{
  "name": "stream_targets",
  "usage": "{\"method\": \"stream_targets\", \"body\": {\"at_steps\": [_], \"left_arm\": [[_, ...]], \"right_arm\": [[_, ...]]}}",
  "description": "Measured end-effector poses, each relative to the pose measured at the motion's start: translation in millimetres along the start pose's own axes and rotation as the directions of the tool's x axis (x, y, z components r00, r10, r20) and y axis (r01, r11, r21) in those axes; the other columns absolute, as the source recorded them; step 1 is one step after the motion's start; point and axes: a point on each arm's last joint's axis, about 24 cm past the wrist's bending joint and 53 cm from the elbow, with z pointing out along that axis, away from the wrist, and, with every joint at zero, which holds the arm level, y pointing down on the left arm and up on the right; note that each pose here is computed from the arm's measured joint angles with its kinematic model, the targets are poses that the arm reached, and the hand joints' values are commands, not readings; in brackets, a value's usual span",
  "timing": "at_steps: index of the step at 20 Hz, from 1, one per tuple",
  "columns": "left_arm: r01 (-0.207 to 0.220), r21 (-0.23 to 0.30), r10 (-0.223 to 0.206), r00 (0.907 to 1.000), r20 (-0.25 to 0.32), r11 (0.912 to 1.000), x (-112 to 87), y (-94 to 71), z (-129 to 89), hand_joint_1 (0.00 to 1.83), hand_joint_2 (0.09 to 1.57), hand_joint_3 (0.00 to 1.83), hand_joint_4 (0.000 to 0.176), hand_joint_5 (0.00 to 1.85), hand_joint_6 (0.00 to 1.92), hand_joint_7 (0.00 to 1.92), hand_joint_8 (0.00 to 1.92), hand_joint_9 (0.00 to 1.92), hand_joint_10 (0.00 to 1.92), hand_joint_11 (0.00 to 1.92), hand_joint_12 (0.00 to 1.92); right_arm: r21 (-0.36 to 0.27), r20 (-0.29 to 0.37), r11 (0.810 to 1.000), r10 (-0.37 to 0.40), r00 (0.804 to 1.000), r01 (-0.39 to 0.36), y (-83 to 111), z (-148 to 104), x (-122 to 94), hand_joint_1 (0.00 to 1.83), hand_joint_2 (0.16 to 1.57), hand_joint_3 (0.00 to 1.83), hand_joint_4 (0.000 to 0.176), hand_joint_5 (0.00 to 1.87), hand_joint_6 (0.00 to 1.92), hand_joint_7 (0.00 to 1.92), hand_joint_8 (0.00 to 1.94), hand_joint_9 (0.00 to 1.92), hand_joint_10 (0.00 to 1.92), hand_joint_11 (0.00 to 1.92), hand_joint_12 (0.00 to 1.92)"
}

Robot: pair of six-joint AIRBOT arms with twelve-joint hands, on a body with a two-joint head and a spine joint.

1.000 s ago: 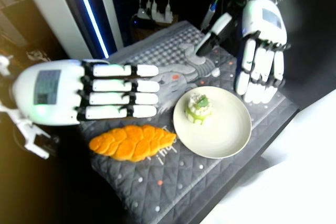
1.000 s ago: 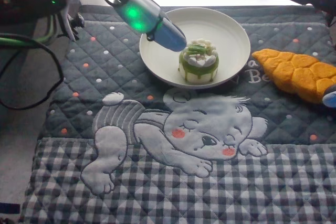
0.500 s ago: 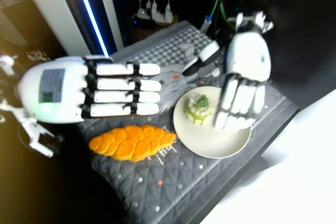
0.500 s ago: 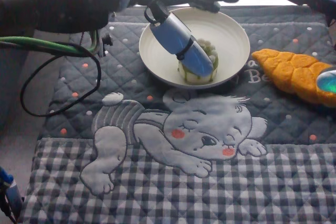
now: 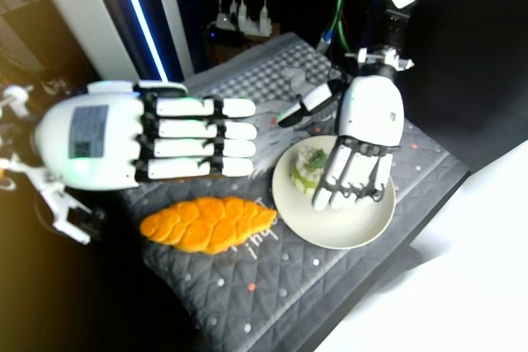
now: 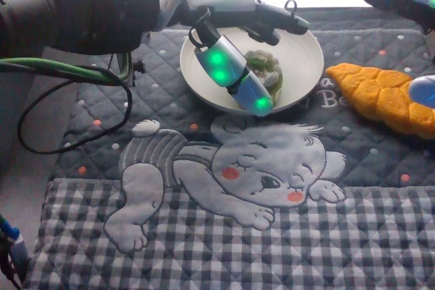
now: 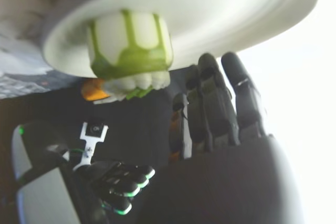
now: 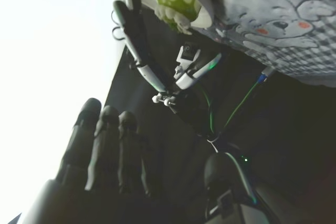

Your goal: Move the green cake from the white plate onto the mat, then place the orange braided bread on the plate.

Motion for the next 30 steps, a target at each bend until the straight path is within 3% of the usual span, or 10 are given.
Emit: {"method": "stream_targets", "body": {"at_steps": [1,5,16,17,20,25,26,27,29,30], "left_arm": [[-0.003,0.0,0.003,1.0,-0.003,1.0,0.9,0.1,0.1,0.62,0.65,0.0,0.176,0.2,0.01,0.46,0.01,0.38,0.0,0.0,0.6],[-0.002,0.001,0.002,1.0,-0.004,1.0,1.8,-0.2,0.4,0.67,0.67,0.0,0.176,0.31,0.01,0.66,0.02,0.42,0.01,0.0,0.61],[0.007,-0.004,-0.008,0.9999,-0.015,1.0,9.9,1.0,4.5,1.32,0.94,0.01,0.172,0.97,0.02,1.32,0.24,0.85,0.17,0.05,1.51],[0.017,-0.004,-0.017,0.9997,-0.015,0.9998,11.0,1.4,4.7,1.27,0.99,0.0,0.018,1.35,0.17,1.26,0.59,1.0,0.25,0.34,1.52],[0.021,-0.004,-0.021,0.9997,-0.014,0.9998,10.7,1.8,4.6,1.26,1.02,0.0,0.005,1.29,0.48,1.12,0.71,1.07,0.26,0.61,1.24],[0.041,0.001,-0.041,0.999,0.019,0.9992,1.2,3.5,1.9,1.26,1.06,0.0,0.0,1.19,0.74,1.03,0.79,1.12,0.08,0.65,1.06],[0.048,0.004,-0.048,0.9984,0.031,0.9989,-2.9,4.4,-0.7,1.34,1.1,0.02,0.0,1.05,0.96,0.92,0.89,0.92,0.95,0.7,1.0],[0.055,0.008,-0.055,0.9971,0.052,0.9985,-10.6,6.0,-4.9,1.35,1.14,0.01,0.0,0.98,1.09,0.86,0.98,0.84,1.18,0.68,1.0],[0.042,0.012,-0.043,0.9937,0.103,0.999,-30.9,5.5,-19.5,1.25,1.1,0.0,0.0,1.08,0.95,0.93,0.92,0.94,0.41,0.53,1.14],[0.044,0.024,-0.047,0.9906,0.129,0.9987,-40.9,1.7,-26.9,1.34,1.12,0.01,0.0,1.01,1.01,0.9,0.92,0.87,1.07,0.61,1.2]], "right_arm": [[0.0,0.0,1.0,0.0,1.0,0.0,0.0,0.0,0.0,0.27,1.21,0.0,0.043,0.0,0.0,0.15,0.0,0.11,0.0,0.0,0.18],[-0.002,-0.002,1.0,0.002,1.0,-0.003,0.1,0.7,1.8,0.01,1.36,0.01,0.003,0.04,0.0,0.19,0.0,0.15,0.0,0.0,0.21],[-0.004,-0.002,1.0,0.007,1.0,-0.007,0.3,1.5,3.2,0.16,1.3,0.0,0.055,0.01,0.0,0.2,0.0,0.15,0.0,0.0,0.27],[-0.006,-0.002,1.0,0.008,1.0,-0.008,0.4,2.0,4.2,0.01,1.46,0.01,0.049,0.04,0.0,0.22,0.0,0.17,0.0,0.0,0.32],[-0.006,-0.004,1.0,0.008,1.0,-0.008,0.4,2.0,4.4,0.22,1.28,0.0,0.007,0.04,0.0,0.22,0.0,0.2,0.0,0.0,0.3],[-0.009,-0.008,1.0,0.009,1.0,-0.009,0.9,2.7,6.9,0.19,1.29,0.0,0.049,0.07,0.0,0.24,0.0,0.21,0.0,0.0,0.45],[-0.009,-0.008,1.0,0.01,1.0,-0.01,0.8,2.7,6.8,0.26,1.26,0.0,0.04,0.07,0.0,0.23,0.0,0.2,0.0,0.0,0.44],[-0.01,-0.008,1.0,0.01,1.0,-0.01,1.0,2.7,6.8,0.23,1.28,0.0,0.036,0.07,0.0,0.22,0.0,0.19,0.0,0.0,0.43],[-0.008,-0.007,1.0,0.01,1.0,-0.01,0.7,2.7,6.5,0.13,1.35,0.01,0.008,0.07,0.0,0.25,0.0,0.23,0.01,0.0,0.49],[-0.008,-0.007,1.0,0.01,1.0,-0.01,0.5,2.7,6.6,0.05,1.4,0.01,0.013,0.09,0.0,0.28,0.0,0.26,0.01,0.0,0.56]]}}
